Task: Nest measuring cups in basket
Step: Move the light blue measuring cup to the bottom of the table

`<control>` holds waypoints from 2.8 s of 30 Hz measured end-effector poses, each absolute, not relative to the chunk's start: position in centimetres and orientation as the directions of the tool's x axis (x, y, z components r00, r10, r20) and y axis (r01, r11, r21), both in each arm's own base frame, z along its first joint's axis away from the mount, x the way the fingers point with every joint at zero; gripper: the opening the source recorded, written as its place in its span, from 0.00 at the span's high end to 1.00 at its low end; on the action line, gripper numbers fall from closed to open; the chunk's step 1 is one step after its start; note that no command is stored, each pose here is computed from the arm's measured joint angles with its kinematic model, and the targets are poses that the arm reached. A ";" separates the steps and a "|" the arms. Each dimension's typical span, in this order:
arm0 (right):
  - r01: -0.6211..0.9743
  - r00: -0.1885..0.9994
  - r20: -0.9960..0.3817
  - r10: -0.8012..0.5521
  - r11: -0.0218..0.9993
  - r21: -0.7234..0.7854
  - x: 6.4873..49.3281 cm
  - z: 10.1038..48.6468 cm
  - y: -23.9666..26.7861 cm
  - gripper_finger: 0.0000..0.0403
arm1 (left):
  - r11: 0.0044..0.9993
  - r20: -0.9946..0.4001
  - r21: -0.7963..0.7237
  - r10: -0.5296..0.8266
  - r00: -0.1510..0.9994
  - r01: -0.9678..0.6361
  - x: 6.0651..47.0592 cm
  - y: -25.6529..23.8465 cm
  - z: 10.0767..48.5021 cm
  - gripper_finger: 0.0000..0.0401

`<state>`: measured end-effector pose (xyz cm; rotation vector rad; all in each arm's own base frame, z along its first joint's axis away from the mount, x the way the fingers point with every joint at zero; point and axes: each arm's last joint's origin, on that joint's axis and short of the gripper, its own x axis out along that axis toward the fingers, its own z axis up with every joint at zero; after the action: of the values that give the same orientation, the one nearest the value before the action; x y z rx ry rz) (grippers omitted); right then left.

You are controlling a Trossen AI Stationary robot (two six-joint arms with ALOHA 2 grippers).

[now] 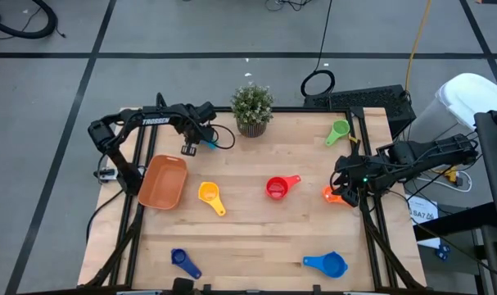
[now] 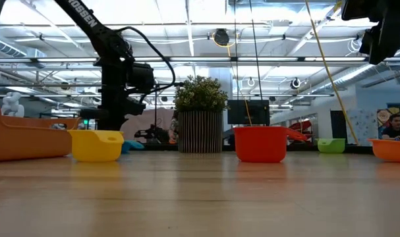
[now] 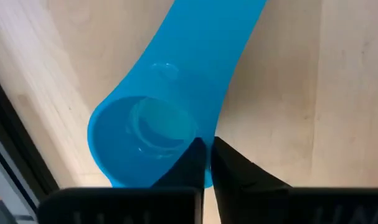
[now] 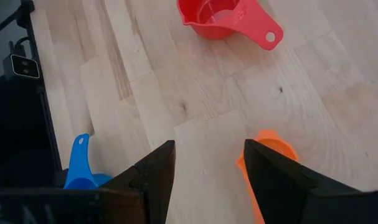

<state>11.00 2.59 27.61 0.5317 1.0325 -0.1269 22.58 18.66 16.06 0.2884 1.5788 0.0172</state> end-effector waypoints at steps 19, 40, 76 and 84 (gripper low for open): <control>0.346 0.523 -0.844 0.120 0.875 0.339 11.0 27.6 2.5 0.55 | 0.955 -0.970 0.230 0.240 -0.029 0.190 26.2 12.9 16.8 0.98; 0.353 0.535 -0.842 0.059 0.891 0.286 11.0 27.6 2.3 0.55 | 0.914 -0.908 0.344 0.264 0.326 0.217 27.2 3.2 24.6 0.98; 0.667 0.597 -0.346 -0.724 0.687 -0.286 10.5 37.2 -1.0 0.55 | 0.888 -0.838 0.324 0.110 0.534 0.325 30.6 -5.2 28.8 0.98; 0.661 0.590 -0.351 -0.727 0.685 -0.308 10.8 37.1 -1.0 0.55 | 0.891 -0.808 0.308 0.061 0.586 0.332 30.7 -7.3 29.1 0.98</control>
<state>10.76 -1.05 37.08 -0.1506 0.4763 -0.8113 30.69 -7.28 29.12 0.4599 0.9395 -0.1646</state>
